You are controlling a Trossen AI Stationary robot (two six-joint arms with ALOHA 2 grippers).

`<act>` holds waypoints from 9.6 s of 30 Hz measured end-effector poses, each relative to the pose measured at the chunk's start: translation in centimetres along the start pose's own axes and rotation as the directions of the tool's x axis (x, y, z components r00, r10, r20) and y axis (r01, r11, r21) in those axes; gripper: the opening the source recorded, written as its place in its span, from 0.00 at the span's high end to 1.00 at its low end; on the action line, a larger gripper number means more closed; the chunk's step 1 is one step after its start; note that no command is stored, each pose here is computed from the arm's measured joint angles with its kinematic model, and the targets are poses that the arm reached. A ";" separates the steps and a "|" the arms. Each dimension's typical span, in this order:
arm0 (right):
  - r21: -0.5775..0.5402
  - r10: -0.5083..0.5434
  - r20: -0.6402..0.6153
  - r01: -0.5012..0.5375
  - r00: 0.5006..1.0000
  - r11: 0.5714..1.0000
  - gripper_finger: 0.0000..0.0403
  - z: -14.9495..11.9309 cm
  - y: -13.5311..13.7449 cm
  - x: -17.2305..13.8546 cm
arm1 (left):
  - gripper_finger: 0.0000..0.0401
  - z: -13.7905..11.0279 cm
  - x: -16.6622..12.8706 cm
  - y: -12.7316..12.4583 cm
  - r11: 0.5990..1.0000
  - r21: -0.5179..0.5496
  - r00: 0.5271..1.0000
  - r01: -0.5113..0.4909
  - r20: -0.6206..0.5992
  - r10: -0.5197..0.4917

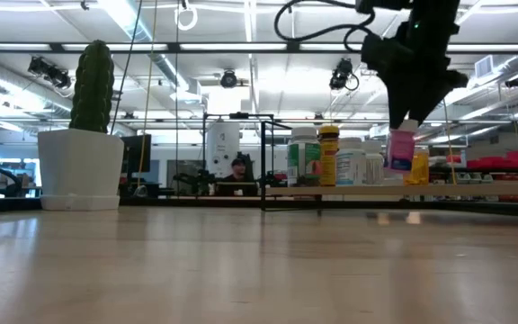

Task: Pick and place medicine bottles onto shelf by color
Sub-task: Put the pink medicine bottle on the shelf, then put the light blue medicine bottle on the shelf

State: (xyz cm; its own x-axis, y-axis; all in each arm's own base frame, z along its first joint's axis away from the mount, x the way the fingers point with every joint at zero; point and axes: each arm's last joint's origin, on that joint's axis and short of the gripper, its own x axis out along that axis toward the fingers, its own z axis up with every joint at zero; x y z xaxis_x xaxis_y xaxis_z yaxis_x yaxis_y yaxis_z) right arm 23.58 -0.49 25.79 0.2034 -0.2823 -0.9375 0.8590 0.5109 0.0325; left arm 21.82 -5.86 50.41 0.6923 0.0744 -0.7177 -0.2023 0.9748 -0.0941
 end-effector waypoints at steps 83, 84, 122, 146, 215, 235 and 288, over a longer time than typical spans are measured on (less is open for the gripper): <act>0.113 0.262 -0.089 -0.252 0.961 0.961 0.42 -2.1 0.2 -6.5 | 0.28 0.1 0.1 0.0 0.999 0.029 1.000 -0.017 0.006 0.017; 0.116 0.280 -0.086 -0.270 0.956 0.956 0.42 -2.2 0.4 -7.0 | 0.28 0.1 0.1 0.0 0.999 0.029 1.000 -0.017 0.006 0.017; 0.145 0.044 -0.430 0.021 0.902 0.989 0.42 -16.7 -0.1 -11.5 | 0.28 0.0 0.1 0.0 0.999 0.048 1.000 -0.016 0.006 0.016; 0.222 0.013 -0.429 0.092 0.903 0.971 0.42 -20.4 -0.9 -4.9 | 0.28 0.0 0.1 0.0 0.999 -0.030 1.000 -0.016 0.005 0.016; 0.234 -0.002 -0.390 0.101 0.921 0.967 0.30 -20.5 -1.4 -2.5 | 0.28 0.0 0.1 0.0 0.996 -0.087 1.000 -0.015 0.005 0.016; 0.261 -0.042 -0.420 0.165 0.906 0.951 0.30 -19.7 -1.4 -2.2 | 0.28 0.0 0.1 0.0 0.996 -0.085 1.000 -0.016 0.005 0.016; 0.240 0.012 -0.531 0.137 0.848 0.961 0.22 -20.5 -1.0 -1.4 | 0.28 0.0 0.1 -0.2 0.997 -0.072 1.000 -0.007 0.003 0.007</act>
State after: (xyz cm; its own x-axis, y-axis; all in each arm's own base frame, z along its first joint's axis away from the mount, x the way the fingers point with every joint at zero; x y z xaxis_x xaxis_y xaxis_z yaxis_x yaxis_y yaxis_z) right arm 12.81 16.08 19.99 -0.0670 0.1974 -0.9780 0.9663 0.2570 -0.0143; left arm 21.87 -6.08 50.36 0.6928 0.0817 -0.7165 -0.2562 0.9566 -0.1387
